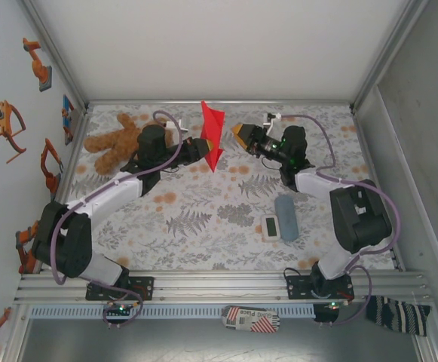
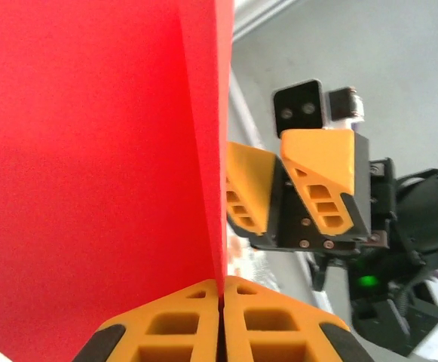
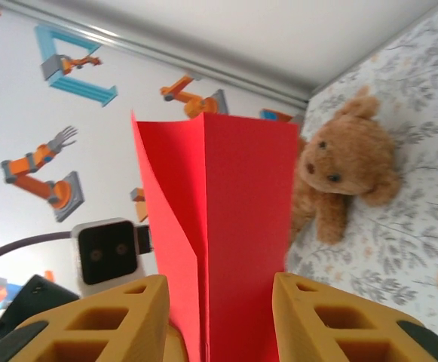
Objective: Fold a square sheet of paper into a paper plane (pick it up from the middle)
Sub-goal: Turn over the paper at the center of the table.
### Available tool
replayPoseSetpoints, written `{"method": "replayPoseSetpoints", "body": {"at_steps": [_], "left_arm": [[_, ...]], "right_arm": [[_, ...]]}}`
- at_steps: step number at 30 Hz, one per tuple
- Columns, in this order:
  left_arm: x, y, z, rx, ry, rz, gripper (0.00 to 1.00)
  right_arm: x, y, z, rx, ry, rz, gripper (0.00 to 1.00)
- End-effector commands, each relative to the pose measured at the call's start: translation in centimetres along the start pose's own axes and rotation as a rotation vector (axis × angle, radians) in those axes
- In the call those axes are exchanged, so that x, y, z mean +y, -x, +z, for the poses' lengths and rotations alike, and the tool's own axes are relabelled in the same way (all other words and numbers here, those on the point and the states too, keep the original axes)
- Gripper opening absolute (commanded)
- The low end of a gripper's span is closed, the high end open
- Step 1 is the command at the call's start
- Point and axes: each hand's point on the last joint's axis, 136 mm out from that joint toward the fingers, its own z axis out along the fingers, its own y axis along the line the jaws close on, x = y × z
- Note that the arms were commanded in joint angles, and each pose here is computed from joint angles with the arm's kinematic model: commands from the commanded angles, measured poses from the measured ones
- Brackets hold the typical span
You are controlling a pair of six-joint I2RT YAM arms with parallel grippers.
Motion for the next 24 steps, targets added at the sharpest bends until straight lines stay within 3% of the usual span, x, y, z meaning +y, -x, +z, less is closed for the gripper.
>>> {"method": "replayPoseSetpoints", "body": {"at_steps": [1, 5, 11, 17, 24], "left_arm": [[2.9, 0.0, -2.0, 0.033, 0.266, 0.124, 0.1], [8.3, -1.0, -4.3, 0.132, 0.642, 0.215, 0.1], [13.6, -1.4, -6.8, 0.282, 1.07, 0.364, 0.11], [16.6, -1.4, -6.6, 0.399, 1.356, 0.528, 0.11], [19.6, -2.0, -5.0, 0.531, 1.567, 0.691, 0.11]], "right_arm": [[-0.3, 0.5, -1.4, -0.037, -0.081, -0.074, 0.41], [-2.6, 0.4, -3.7, -0.044, -0.332, -0.19, 0.43], [-3.3, 1.4, -7.9, -0.085, -0.612, -0.352, 0.44], [-3.6, 2.1, -10.5, -0.126, -0.743, -0.432, 0.44], [-4.5, 2.0, -11.4, -0.141, -0.787, -0.432, 0.43]]}}
